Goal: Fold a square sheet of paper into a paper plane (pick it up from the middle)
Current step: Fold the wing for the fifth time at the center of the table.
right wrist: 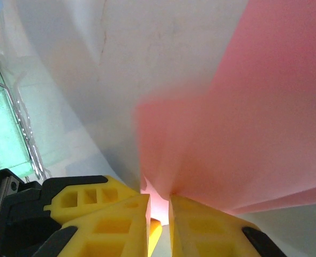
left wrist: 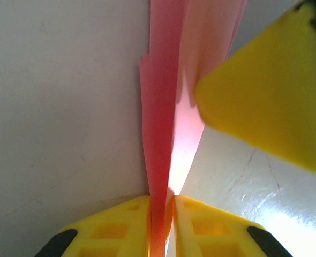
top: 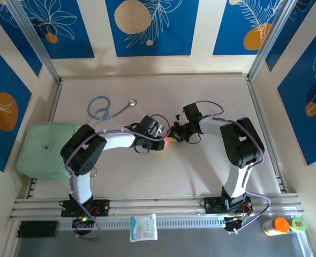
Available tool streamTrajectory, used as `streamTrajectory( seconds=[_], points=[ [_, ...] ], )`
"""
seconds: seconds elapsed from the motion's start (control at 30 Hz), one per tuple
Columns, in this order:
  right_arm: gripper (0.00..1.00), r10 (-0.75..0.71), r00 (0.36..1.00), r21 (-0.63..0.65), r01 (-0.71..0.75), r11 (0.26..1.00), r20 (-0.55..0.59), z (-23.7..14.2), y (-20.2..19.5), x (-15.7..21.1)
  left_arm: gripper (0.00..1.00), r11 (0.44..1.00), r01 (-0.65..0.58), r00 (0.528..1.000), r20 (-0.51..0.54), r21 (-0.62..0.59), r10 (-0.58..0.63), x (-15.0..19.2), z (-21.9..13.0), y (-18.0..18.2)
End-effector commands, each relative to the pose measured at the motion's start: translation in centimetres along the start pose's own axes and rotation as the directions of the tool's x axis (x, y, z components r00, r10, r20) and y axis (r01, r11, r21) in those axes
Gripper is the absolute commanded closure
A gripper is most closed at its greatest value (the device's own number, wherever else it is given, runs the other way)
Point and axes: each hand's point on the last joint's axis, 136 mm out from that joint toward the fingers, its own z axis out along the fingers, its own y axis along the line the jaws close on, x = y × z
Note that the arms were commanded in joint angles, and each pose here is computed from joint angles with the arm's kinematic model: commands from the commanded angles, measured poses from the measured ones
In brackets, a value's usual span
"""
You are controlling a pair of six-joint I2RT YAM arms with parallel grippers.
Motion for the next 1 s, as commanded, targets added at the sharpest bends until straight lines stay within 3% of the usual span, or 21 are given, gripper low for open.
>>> streamTrajectory(
  seconds=[0.0,0.63,0.83,0.97],
  points=[
    [0.82,0.037,0.999,0.028,-0.036,0.999,-0.015,0.7,-0.9,0.5,0.82,0.999,0.021,0.997,-0.081,0.039,-0.018,2.0,1.3,-0.4],
    [0.83,0.092,0.996,0.130,-0.092,0.987,0.004,1.4,-3.7,0.4,0.81,0.998,0.047,0.997,-0.065,0.030,-0.045,1.5,0.7,-0.1],
    [0.83,0.110,0.994,0.167,-0.109,0.980,0.003,1.5,-4.6,0.5,0.73,0.998,0.065,0.997,0.030,0.008,-0.065,-0.6,-2.1,-0.8],
    [0.83,0.122,0.993,0.191,-0.120,0.974,0.001,1.5,-5.1,0.7,0.71,0.993,0.100,0.989,0.107,0.065,-0.107,-2.1,-3.7,-2.3]
  ],
)
